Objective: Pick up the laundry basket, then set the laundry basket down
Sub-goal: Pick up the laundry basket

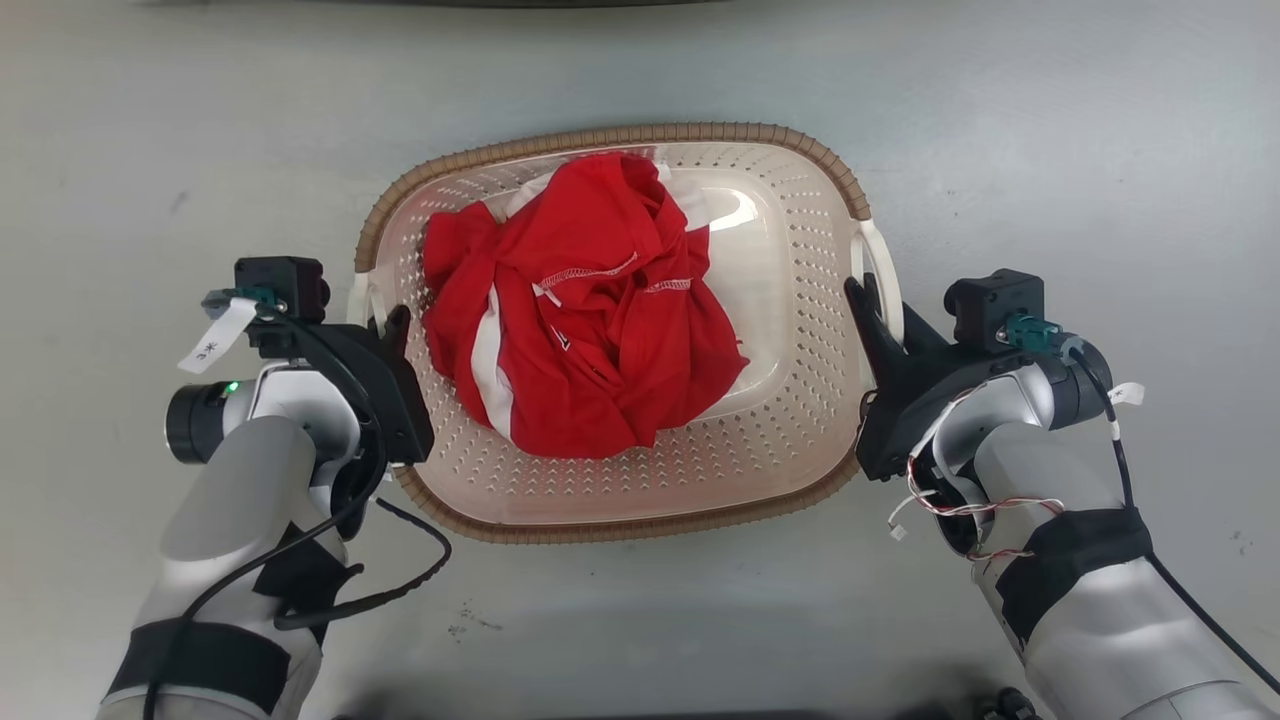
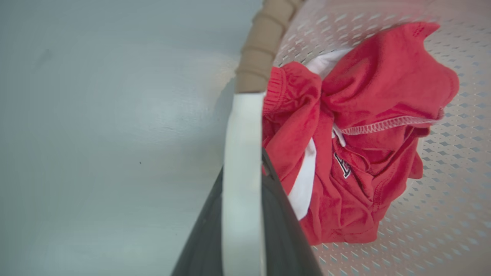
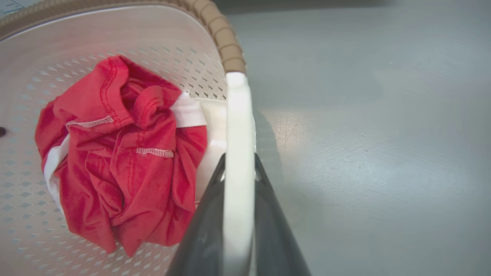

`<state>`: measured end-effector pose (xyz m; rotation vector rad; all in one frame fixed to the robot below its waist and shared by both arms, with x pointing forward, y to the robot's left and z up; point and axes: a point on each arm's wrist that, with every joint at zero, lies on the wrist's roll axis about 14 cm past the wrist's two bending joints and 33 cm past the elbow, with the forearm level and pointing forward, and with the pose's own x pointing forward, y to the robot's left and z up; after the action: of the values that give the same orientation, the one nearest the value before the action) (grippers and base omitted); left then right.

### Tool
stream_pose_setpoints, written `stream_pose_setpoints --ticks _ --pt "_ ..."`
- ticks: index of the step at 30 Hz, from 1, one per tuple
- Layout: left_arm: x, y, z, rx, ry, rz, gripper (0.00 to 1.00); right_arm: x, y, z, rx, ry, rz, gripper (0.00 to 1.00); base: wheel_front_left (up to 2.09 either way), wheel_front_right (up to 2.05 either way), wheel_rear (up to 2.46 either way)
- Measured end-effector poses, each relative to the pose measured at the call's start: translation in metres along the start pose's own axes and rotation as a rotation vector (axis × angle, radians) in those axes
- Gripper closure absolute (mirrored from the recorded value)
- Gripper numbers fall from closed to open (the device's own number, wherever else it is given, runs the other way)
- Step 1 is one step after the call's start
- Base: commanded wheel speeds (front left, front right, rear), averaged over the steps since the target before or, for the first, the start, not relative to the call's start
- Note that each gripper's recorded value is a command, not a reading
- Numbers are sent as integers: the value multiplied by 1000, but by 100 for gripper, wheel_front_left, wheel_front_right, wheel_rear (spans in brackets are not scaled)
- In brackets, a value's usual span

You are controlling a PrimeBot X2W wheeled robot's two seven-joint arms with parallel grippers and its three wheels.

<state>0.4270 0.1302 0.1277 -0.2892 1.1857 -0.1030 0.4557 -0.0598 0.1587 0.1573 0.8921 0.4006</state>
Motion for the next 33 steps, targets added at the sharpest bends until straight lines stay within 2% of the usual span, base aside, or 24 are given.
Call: stream_pose_setpoints --ticks 14,33 --pt "-17 -17 9 -49 10 -23 100 -11 -6 18 -36 24 -23 100 0 0 0" --pt "-73 -44 19 -94 60 -70 100 -58 0 38 -19 114 -62 100 0 0 0"
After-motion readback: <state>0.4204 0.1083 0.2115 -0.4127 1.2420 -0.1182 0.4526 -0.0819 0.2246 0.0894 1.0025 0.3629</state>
